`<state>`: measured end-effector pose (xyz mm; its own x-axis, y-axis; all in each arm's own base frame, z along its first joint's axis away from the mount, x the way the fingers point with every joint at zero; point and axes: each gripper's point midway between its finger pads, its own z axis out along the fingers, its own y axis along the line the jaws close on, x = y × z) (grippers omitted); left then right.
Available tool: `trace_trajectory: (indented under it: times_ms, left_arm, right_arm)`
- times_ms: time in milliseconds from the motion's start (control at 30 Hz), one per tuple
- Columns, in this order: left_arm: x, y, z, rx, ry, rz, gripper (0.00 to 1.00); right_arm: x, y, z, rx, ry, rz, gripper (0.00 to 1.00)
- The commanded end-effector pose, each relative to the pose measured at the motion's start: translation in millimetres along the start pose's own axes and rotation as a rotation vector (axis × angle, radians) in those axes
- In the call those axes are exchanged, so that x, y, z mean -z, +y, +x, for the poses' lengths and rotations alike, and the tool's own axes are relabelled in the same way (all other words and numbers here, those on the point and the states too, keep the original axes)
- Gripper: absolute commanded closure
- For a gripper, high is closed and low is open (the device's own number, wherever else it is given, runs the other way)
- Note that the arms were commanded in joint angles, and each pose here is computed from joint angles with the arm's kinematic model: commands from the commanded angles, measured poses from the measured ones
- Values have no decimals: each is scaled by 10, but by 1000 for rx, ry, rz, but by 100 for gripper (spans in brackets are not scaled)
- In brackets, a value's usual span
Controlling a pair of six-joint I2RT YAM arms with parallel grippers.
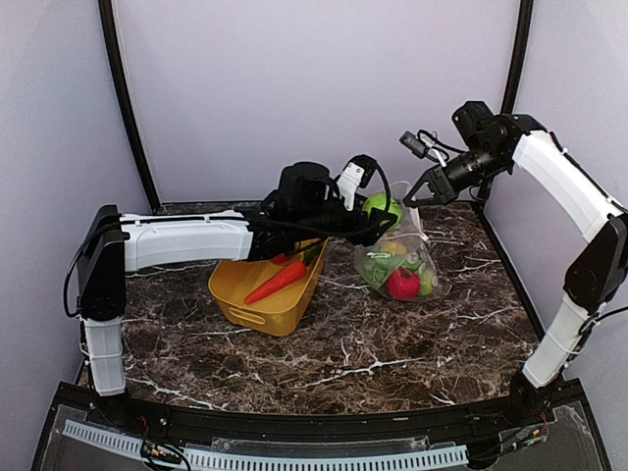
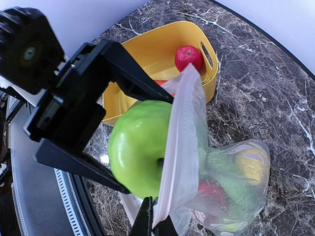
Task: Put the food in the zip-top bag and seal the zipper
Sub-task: Place the fake fruit in the zipper food storage bag.
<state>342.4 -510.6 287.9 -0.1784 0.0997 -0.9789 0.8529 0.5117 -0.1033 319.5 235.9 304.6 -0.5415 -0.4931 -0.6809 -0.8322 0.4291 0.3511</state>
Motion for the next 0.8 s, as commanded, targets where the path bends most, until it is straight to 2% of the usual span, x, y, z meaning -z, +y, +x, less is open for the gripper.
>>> trace_trajectory:
  times_ms: [0, 100, 167, 267, 500, 767]
  left_arm:
    - [-62, 75, 61, -9, 36, -55, 52]
    - [-116, 109, 119, -4, 56, -69, 51]
    - [-137, 132, 138, 0, 68, -81, 46]
    - [-153, 140, 145, 7, 79, -85, 30]
    - [-82, 84, -131, -8, 51, -68, 11]
    - [149, 18, -510, -43, -10, -59, 6]
  right_arm:
    - [100, 176, -65, 43, -40, -28, 100]
    - [95, 175, -57, 42, -38, -28, 100]
    - [95, 172, -54, 42, -38, -26, 100]
    - [84, 162, -45, 39, -35, -26, 100]
    - [85, 174, -50, 37, -38, -32, 100]
    - [55, 113, -48, 31, -28, -18, 100]
